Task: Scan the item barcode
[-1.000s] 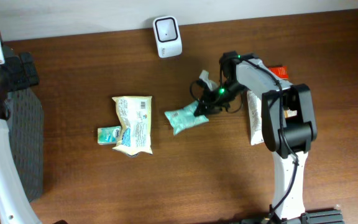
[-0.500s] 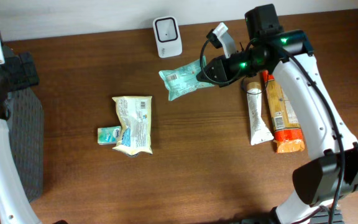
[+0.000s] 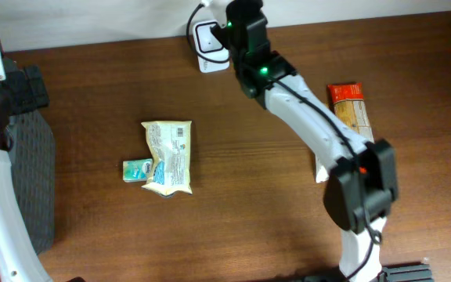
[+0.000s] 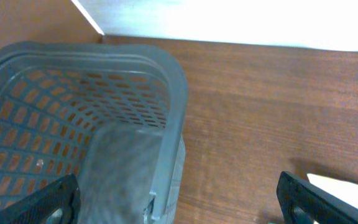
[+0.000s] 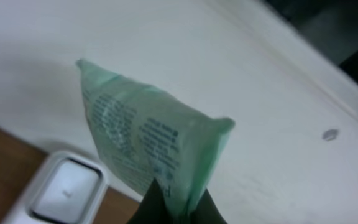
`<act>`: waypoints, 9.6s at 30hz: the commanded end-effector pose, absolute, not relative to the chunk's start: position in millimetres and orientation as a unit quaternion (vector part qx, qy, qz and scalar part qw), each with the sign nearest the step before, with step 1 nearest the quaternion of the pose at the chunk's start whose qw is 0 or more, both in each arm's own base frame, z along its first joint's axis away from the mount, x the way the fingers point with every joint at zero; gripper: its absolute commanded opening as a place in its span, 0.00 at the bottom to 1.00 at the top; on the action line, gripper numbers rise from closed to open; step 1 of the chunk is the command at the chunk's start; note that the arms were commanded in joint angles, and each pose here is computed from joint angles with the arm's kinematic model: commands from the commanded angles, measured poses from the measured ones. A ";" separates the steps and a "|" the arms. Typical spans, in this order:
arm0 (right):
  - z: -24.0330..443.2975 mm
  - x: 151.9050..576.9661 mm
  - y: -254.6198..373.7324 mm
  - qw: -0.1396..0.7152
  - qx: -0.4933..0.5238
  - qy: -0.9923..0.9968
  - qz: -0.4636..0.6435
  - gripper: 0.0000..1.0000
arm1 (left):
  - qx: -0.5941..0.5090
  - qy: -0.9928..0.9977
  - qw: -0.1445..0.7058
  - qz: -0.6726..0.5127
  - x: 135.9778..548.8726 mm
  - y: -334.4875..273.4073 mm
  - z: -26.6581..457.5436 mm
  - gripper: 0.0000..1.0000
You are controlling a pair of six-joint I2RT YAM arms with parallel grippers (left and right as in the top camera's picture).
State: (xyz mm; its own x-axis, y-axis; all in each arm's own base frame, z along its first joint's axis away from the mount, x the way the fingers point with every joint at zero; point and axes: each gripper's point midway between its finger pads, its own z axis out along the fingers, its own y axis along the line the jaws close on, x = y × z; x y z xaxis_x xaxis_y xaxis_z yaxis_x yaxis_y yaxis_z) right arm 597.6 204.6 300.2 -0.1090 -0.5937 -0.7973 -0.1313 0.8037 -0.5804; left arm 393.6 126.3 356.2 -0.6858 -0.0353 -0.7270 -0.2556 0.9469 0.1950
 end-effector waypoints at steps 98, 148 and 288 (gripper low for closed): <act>165.7 439.6 165.7 0.125 0.014 0.951 0.281 0.96 | -0.075 0.908 0.385 0.145 390.2 126.9 357.2 0.99; -0.3 308.5 283.9 -0.167 -0.054 0.936 0.305 0.38 | -0.075 0.909 0.385 0.145 390.1 126.9 357.2 0.99; 324.5 614.3 220.4 0.723 -0.284 0.475 -0.413 0.04 | -0.075 0.909 0.385 0.145 390.1 126.9 357.2 0.99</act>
